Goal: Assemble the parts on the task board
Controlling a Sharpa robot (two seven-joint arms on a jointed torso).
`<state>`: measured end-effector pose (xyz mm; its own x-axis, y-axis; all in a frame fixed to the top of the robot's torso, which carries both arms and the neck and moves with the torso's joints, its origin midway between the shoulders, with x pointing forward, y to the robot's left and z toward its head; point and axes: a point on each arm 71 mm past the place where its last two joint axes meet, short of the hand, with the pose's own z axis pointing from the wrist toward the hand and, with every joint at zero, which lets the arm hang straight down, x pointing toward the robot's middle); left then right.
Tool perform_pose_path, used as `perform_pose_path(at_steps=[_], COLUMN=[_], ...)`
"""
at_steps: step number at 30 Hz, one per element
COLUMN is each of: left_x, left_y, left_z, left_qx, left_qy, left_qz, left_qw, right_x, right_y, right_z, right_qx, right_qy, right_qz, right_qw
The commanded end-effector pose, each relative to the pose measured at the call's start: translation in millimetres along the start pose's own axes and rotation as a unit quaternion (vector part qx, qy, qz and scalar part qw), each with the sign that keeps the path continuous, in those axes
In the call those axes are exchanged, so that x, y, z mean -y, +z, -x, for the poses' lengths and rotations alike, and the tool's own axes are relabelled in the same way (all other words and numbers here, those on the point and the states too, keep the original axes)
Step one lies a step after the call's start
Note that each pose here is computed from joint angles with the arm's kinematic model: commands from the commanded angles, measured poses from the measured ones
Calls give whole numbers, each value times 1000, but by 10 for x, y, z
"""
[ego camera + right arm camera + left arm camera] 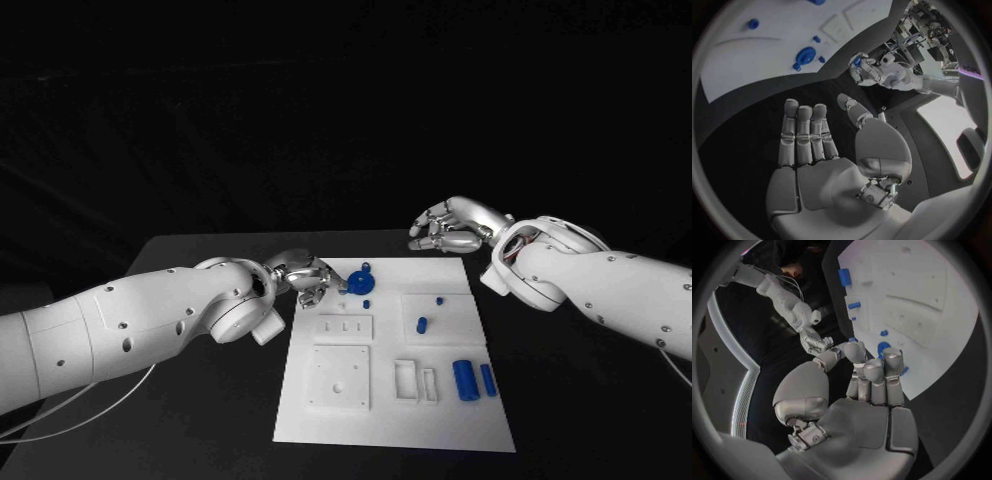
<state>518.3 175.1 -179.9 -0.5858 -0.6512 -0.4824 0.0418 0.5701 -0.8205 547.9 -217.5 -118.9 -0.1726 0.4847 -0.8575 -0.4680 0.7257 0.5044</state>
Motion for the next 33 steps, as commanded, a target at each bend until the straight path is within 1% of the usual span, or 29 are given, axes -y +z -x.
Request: perform_pose_path(at_steps=[1,2,4,6,9,11,14,15,17,18,19,26,33], left_x=[0,17,38,51,71,61,73,66,42,24,23,113,143], left_y=[17,23,45,65,106,113,139,143,153,155,159,213,222], left_z=[82,97,100,104,69,46,27,18,-26,-53,-62,-154,-243], left_qx=[28,30,23,22,22,28,39,44,42,43,44,50,57], left_qy=[51,56,71,91,122,135,147,153,162,164,164,172,187], left_qz=[68,77,99,118,138,144,149,150,154,155,155,138,122], left_qw=[996,995,992,989,983,980,977,976,974,973,973,974,973], right_x=[136,174,252,320,458,528,635,670,724,742,750,790,755], right_y=[7,10,12,18,26,23,29,40,64,75,79,170,226], right_z=[147,183,240,293,409,468,548,572,605,620,628,637,604], right_qx=[33,37,44,50,65,74,91,97,107,112,114,119,116], right_qy=[22,20,15,10,2,5,33,43,54,56,56,76,82], right_qz=[-21,-26,-36,-46,-65,-75,-95,-102,-111,-113,-114,-123,-118], right_qw=[999,999,998,998,996,994,991,989,987,986,985,982,983])
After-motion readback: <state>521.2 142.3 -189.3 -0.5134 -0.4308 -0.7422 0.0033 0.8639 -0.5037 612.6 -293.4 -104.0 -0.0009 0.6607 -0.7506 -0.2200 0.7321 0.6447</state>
